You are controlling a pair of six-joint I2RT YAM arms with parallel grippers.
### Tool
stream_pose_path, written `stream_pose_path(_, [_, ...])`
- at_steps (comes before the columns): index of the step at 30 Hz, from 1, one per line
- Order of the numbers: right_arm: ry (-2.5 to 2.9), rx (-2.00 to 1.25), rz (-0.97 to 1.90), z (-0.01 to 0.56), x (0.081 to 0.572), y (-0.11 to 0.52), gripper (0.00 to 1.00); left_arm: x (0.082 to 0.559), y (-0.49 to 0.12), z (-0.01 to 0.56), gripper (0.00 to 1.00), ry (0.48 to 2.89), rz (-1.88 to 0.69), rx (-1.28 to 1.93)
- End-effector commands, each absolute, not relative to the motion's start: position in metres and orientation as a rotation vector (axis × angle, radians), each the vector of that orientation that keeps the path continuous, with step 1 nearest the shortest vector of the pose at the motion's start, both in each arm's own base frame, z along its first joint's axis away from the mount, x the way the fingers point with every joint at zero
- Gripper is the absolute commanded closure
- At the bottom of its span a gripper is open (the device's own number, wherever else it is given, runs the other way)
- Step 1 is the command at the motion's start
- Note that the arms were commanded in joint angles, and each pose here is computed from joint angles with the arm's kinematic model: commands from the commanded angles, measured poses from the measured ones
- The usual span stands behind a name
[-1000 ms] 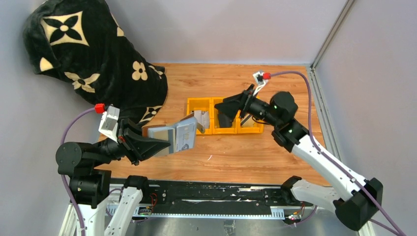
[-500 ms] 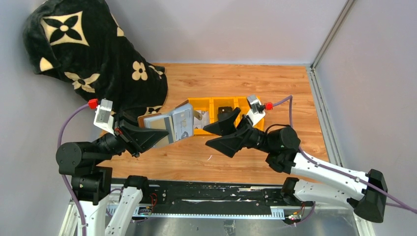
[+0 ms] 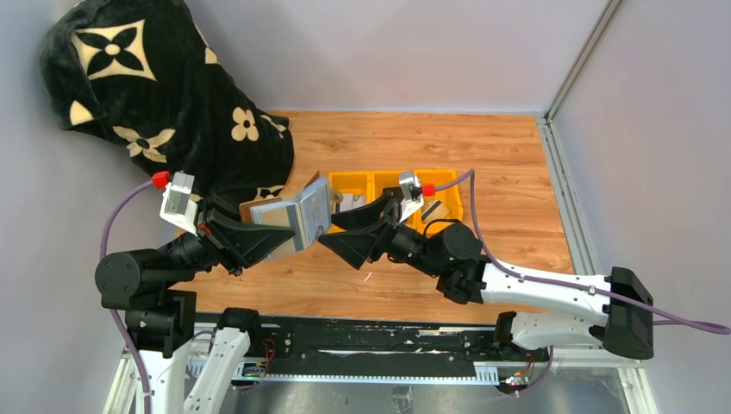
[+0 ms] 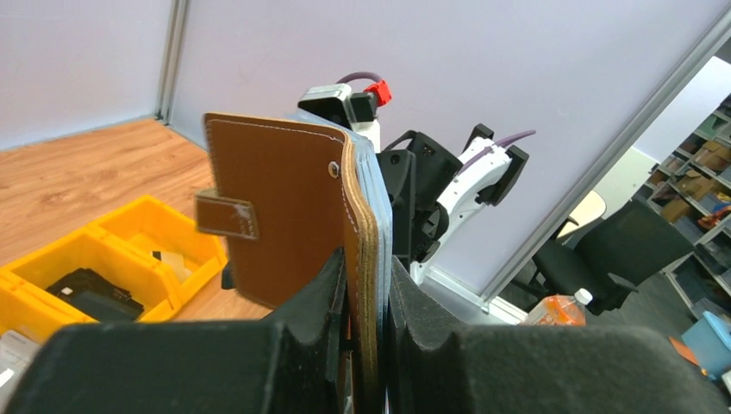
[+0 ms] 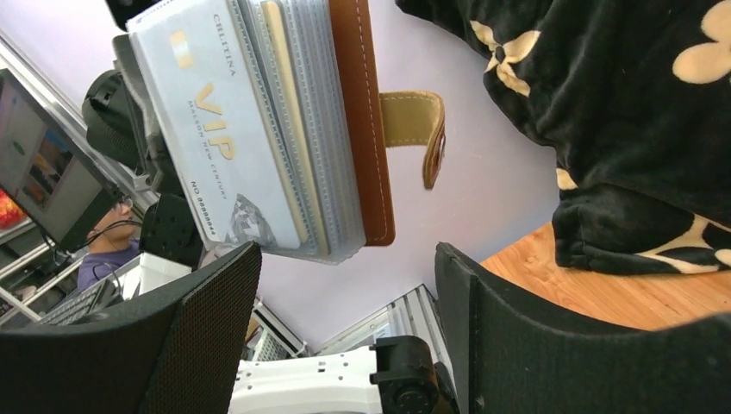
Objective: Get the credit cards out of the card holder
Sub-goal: Remove the credit card from the card holder.
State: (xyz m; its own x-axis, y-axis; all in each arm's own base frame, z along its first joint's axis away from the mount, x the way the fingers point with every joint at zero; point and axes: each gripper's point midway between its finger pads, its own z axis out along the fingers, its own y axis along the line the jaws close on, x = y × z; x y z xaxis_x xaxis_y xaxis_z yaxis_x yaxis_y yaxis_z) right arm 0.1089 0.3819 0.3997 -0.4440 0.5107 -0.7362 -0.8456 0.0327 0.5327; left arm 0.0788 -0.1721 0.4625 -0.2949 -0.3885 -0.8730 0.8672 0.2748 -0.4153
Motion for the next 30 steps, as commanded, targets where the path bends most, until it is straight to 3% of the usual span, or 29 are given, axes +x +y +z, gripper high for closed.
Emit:
stream_pose_path(1, [1.191, -0.273, 1.687, 0.429, 0.116, 0.387, 0.23, 0.066, -0.174, 0.477, 1.0, 1.288, -1.348, 0.553])
stream_pose_path(6, [0.981, -0.148, 1.906, 0.452, 0.108, 0.38, 0.22, 0.061, -0.175, 0.48, 1.0, 1.277, -1.361, 0.573])
stream_pose_path(13, [0.772, -0.244, 2.135, 0.469, 0.077, 0.369, 0.22, 0.054, -0.175, 0.482, 1.0, 1.267, -1.368, 0.597])
stream_pose_path(24, [0.658, -0.367, 2.127, 0.487, 0.053, 0.349, 0.18, 0.055, -0.175, 0.482, 1.0, 1.265, -1.36, 0.589])
stream_pose_path(26, [0.656, -0.382, 2.116, 0.489, 0.052, 0.35, 0.23, 0.057, -0.174, 0.481, 1.0, 1.27, -1.356, 0.576])
stream_pose_path(30, [0.748, -0.408, 2.059, 0.48, 0.057, 0.361, 0.45, 0.06, -0.174, 0.477, 1.0, 1.281, -1.347, 0.562])
